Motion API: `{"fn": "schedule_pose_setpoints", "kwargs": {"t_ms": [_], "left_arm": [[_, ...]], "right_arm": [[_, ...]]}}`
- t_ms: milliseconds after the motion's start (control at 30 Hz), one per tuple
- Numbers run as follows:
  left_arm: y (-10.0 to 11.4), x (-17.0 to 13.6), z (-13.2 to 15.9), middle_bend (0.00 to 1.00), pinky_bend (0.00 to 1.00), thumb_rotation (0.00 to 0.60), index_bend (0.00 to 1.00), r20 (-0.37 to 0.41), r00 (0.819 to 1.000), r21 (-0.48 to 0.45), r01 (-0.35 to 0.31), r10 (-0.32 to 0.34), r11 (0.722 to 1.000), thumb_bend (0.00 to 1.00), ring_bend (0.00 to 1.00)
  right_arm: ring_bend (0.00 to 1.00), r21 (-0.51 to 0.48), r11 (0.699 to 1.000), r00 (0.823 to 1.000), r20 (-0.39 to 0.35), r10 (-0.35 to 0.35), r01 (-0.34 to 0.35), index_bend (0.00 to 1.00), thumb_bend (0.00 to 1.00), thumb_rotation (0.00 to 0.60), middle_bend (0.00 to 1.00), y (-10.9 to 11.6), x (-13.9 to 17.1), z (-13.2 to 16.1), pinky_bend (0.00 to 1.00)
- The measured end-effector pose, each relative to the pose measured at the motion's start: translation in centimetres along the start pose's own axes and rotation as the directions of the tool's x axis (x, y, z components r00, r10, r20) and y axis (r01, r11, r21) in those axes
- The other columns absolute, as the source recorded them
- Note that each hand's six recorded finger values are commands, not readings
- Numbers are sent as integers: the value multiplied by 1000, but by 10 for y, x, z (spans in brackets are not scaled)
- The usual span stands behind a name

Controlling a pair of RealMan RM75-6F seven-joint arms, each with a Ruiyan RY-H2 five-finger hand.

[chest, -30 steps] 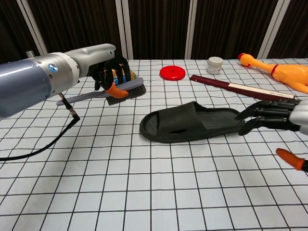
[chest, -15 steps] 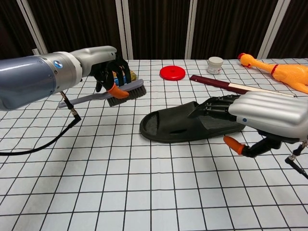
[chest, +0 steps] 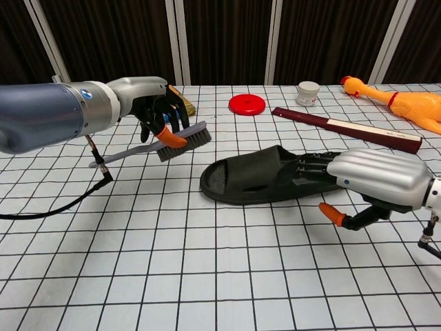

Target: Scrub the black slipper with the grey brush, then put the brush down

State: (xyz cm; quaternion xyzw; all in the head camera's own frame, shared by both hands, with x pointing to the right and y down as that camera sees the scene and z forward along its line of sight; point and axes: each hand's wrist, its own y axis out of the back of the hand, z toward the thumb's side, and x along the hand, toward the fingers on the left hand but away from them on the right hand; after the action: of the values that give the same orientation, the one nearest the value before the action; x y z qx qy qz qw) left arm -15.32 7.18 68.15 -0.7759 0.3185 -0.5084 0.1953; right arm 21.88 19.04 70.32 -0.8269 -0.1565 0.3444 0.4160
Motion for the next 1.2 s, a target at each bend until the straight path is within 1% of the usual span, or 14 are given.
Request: {"fn": "schedule_pose_setpoints", "kwargs": {"t_ms": [133, 267, 433, 633, 800, 933, 1100, 1200], "left_arm": [[1, -2, 4, 660, 619, 600, 702, 13, 1000, 1, -5, 5, 1000, 565, 520], [-1, 0, 6, 660, 619, 600, 702, 15, 1000, -1, 1, -1, 1000, 564, 520], [-9, 5, 8, 661, 619, 600, 702, 16, 1000, 7, 17, -17, 1000, 563, 520], [-21, 13, 7, 661, 616, 600, 703, 12, 999, 17, 37, -37, 999, 563, 521], [-31, 20, 9, 657, 608, 600, 700, 32, 997, -11, 66, -65, 998, 562, 515], [-37, 25, 11, 651, 572, 600, 696, 49, 995, -23, 86, -85, 996, 559, 510], [-40, 30, 17, 652, 573, 600, 695, 77, 992, -78, 105, -99, 991, 550, 510], [-39, 32, 23, 653, 573, 600, 694, 103, 990, -97, 103, -93, 990, 548, 510]], "right_arm": [[96, 2, 1000, 1000, -2, 11, -11, 193, 694, 600, 136, -13, -7, -7, 163], [96, -18, 1000, 1000, -16, 11, -11, 194, 694, 600, 136, -21, -14, -6, 163], [96, -14, 1000, 1000, -31, 5, -5, 194, 694, 600, 137, -23, -18, -6, 163], [96, -11, 1000, 1000, -31, 0, -1, 194, 694, 600, 137, -24, -17, -8, 163], [96, -8, 1000, 1000, -23, 0, -1, 194, 694, 600, 136, -24, -14, -10, 163], [96, -1, 1000, 1000, -24, -5, 5, 194, 695, 600, 137, -23, -11, -10, 163], [96, 1, 1000, 1000, -24, -5, 5, 194, 694, 600, 136, -22, -11, -10, 163], [96, 6, 1000, 1000, -28, -6, 6, 193, 695, 600, 137, -22, -9, -9, 163]]}}
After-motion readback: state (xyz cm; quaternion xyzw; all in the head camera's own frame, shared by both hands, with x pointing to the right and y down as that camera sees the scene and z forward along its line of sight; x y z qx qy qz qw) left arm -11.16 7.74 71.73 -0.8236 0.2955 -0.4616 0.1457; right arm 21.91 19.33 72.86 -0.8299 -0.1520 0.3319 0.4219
